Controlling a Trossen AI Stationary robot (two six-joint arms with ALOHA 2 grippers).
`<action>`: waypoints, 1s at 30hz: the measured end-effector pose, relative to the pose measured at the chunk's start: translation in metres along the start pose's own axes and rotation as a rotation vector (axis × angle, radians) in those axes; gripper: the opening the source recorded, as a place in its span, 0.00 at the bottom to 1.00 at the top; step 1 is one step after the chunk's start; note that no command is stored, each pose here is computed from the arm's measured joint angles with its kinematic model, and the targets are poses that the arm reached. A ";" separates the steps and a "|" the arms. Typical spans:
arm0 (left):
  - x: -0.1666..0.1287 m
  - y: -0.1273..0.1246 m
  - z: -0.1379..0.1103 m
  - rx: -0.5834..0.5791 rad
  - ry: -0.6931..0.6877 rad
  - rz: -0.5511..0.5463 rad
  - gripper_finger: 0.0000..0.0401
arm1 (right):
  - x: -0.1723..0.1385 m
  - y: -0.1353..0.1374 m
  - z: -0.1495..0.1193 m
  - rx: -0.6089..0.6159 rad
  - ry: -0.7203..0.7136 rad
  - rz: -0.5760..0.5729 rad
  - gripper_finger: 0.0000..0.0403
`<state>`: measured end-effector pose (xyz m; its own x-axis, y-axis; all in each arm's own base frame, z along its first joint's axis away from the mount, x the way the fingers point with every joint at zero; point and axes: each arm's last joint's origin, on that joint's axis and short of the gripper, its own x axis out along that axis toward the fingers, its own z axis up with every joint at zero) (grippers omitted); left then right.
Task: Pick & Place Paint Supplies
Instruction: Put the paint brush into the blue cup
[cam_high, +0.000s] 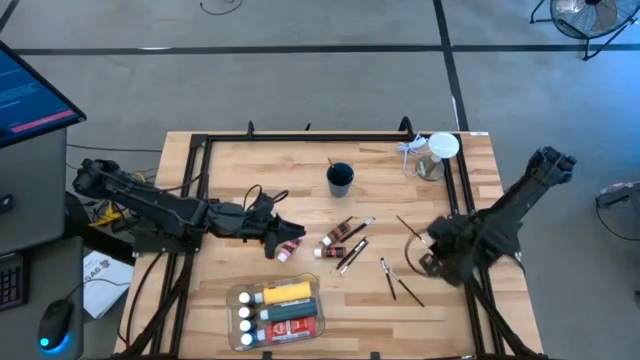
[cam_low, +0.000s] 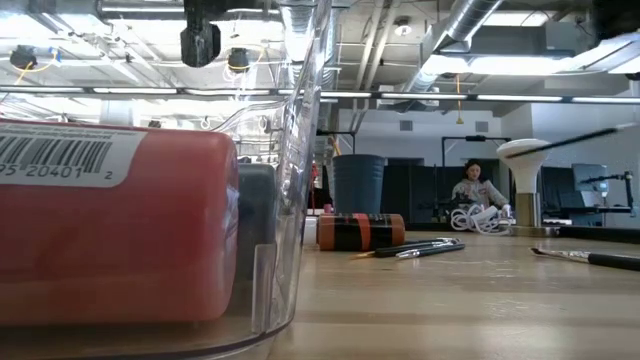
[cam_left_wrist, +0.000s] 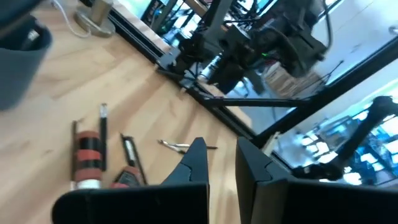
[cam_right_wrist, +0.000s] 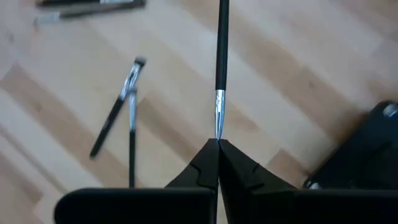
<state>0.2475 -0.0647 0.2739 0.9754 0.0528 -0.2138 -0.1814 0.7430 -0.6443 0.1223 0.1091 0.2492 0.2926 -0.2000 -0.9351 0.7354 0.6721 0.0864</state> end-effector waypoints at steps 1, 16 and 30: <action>-0.001 -0.002 0.000 -0.019 -0.005 -0.014 0.00 | 0.000 -0.002 0.006 0.002 -0.002 -0.002 0.00; -0.012 -0.031 -0.004 -0.139 -0.111 -0.167 0.00 | 0.022 -0.011 0.085 0.019 0.130 0.120 0.00; -0.010 -0.030 -0.002 -0.184 -0.046 -0.225 0.00 | 0.001 -0.014 0.204 0.108 0.116 0.254 0.00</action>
<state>0.2426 -0.0889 0.2935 0.9976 -0.0662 -0.0197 0.0246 0.6064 -0.7948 0.2375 -0.0460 0.3169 0.4082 0.0524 -0.9114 0.7101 0.6091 0.3531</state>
